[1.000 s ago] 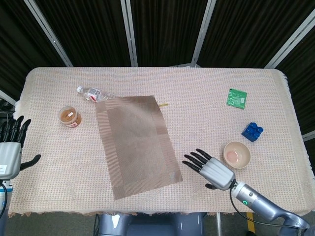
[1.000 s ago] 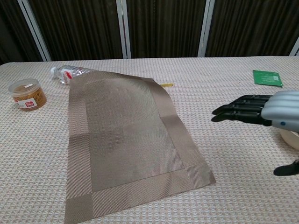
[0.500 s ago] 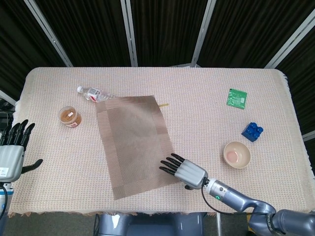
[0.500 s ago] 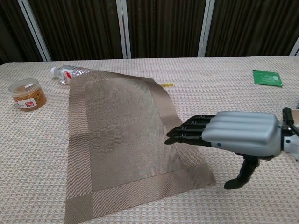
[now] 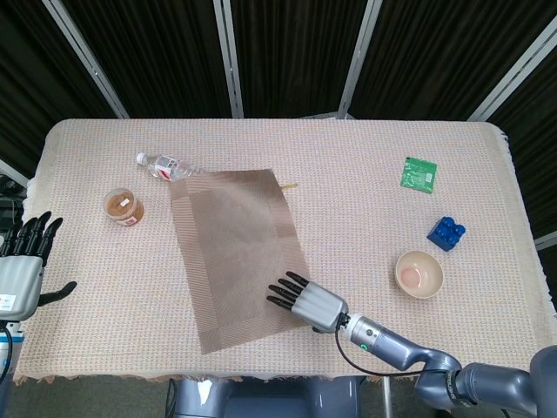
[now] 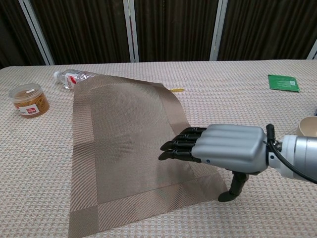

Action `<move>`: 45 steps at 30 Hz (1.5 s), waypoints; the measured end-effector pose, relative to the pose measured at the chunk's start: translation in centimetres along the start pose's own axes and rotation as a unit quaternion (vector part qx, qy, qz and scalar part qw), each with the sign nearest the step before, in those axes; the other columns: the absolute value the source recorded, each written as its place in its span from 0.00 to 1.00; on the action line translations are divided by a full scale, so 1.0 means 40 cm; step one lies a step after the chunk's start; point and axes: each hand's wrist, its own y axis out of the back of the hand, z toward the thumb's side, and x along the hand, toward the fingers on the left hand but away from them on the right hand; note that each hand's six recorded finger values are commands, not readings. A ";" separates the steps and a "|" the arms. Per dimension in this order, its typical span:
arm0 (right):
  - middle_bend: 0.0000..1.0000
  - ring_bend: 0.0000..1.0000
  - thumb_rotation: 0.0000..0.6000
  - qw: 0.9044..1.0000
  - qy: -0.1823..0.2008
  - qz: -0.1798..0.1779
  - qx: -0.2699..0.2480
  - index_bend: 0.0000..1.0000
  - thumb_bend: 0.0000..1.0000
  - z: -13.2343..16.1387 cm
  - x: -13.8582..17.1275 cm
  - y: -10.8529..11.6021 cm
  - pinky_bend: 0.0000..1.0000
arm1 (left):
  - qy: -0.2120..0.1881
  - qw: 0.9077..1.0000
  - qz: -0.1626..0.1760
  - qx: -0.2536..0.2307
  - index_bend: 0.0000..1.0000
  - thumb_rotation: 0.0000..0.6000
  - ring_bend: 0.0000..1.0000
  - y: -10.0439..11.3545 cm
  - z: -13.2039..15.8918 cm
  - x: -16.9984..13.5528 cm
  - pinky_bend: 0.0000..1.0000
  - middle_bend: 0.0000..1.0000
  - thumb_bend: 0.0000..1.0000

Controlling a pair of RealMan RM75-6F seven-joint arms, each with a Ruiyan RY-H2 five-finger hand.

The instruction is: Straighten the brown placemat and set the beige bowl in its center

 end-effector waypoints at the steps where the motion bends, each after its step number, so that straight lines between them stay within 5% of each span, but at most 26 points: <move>1: 0.00 0.00 1.00 1.000 -0.001 -0.002 0.003 0.07 0.05 -0.002 -0.002 -0.002 0.00 | 0.000 1.000 -0.001 0.000 0.00 1.00 0.00 -0.001 0.000 0.000 0.00 0.00 0.14; 45: 0.00 0.00 1.00 1.000 -0.013 -0.012 -0.013 0.10 0.05 -0.030 -0.011 -0.044 0.00 | -0.002 1.000 -0.008 -0.007 0.00 1.00 0.00 -0.005 0.002 0.002 0.00 0.00 0.14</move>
